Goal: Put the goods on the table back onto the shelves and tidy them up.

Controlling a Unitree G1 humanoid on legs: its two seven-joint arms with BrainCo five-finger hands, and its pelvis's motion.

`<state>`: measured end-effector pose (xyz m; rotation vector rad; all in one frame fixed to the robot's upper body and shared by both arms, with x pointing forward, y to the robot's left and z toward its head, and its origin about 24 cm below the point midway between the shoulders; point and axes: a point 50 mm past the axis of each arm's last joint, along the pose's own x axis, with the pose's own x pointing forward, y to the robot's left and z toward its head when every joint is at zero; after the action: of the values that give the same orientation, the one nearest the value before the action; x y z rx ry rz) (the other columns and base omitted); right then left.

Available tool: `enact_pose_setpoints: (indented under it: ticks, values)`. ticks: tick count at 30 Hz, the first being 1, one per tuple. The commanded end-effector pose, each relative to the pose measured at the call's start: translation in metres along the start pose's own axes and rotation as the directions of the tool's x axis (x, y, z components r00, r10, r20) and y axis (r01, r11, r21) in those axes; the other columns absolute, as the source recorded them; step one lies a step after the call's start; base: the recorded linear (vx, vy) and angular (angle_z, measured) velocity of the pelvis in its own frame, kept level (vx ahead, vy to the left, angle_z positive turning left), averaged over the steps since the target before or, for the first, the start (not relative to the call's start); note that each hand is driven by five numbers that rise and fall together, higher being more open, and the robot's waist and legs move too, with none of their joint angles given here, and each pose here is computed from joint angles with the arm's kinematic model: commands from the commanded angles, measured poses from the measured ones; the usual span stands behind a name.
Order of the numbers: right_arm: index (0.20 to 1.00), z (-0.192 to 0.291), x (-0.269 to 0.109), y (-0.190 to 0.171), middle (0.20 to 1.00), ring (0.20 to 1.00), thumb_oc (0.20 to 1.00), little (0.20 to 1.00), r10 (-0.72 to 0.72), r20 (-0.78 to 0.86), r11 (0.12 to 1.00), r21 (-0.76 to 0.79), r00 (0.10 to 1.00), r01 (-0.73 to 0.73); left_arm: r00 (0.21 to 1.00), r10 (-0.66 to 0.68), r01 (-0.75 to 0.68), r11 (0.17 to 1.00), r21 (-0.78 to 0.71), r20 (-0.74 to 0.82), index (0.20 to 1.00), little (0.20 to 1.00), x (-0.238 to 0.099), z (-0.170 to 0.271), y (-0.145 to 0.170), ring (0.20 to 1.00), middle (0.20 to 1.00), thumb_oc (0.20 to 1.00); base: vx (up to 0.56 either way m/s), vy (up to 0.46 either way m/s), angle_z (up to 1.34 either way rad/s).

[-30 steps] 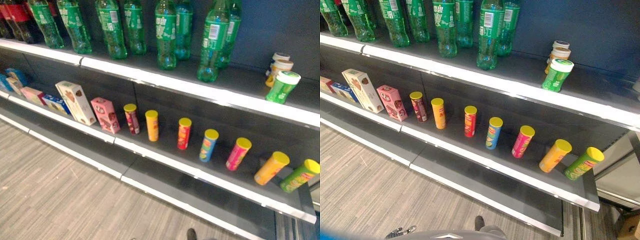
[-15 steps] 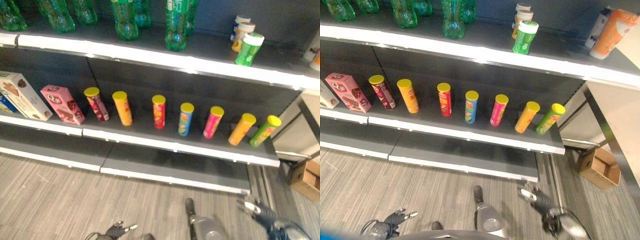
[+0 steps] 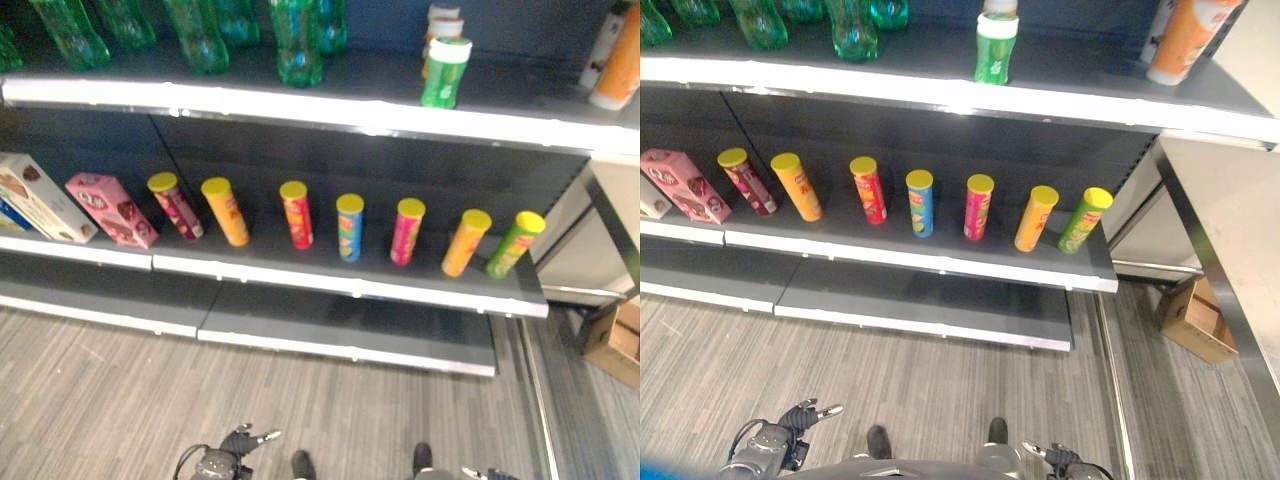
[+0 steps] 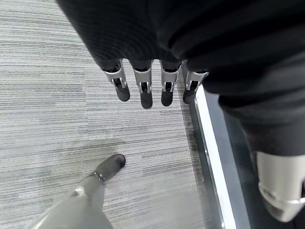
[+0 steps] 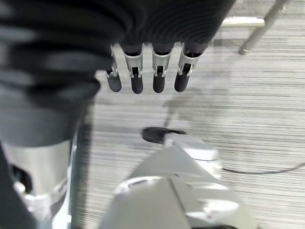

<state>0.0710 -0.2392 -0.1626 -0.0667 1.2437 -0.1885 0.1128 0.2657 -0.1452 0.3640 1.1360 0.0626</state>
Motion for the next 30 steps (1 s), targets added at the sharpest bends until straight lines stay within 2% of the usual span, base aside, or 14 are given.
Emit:
enact_pose_setpoints:
  ticks: [1,16,18,25,30]
  values:
    - [1.000,0.034,0.002,-0.009,1.000,1.000,1.000,1.000,-0.030,0.101,1.000,-0.002,0.994,0.030,0.999,0.040,-0.040,0.999,-0.007,-0.005,1.000,1.000,0.000,0.001,0.013,1.000,1.000,1.000,-0.03,-0.100,-0.07]
    - [1.000,0.020,0.002,-0.015,1.000,1.000,1.000,1.000,-0.047,0.045,0.991,-0.122,0.998,0.053,0.995,-0.022,0.025,0.999,-0.028,0.093,1.000,1.000,0.003,0.025,-0.004,1.000,1.000,1.000,-0.07,-0.190,-0.19]
    - [1.000,0.032,0.001,-0.027,1.000,1.000,1.000,1.000,-0.085,0.075,0.990,-0.102,0.994,0.093,0.992,-0.022,0.029,0.998,-0.061,0.123,1.000,1.000,0.004,0.036,-0.007,1.000,1.000,1.000,-0.24,-0.150,0.04]
    - [1.000,0.021,-0.001,-0.040,1.000,1.000,1.000,1.000,-0.129,0.034,0.988,-0.080,0.991,0.132,0.997,-0.072,0.072,0.997,-0.037,0.009,1.000,1.000,0.002,0.003,-0.025,1.000,1.000,1.000,0.02,0.045,-0.41]
    - [1.000,0.013,0.000,-0.035,1.000,1.000,1.000,1.000,-0.117,-0.001,0.988,-0.102,0.993,0.116,0.998,-0.058,0.059,0.998,-0.027,0.040,1.000,1.000,0.002,0.011,-0.019,1.000,1.000,1.000,0.06,0.124,-0.02]
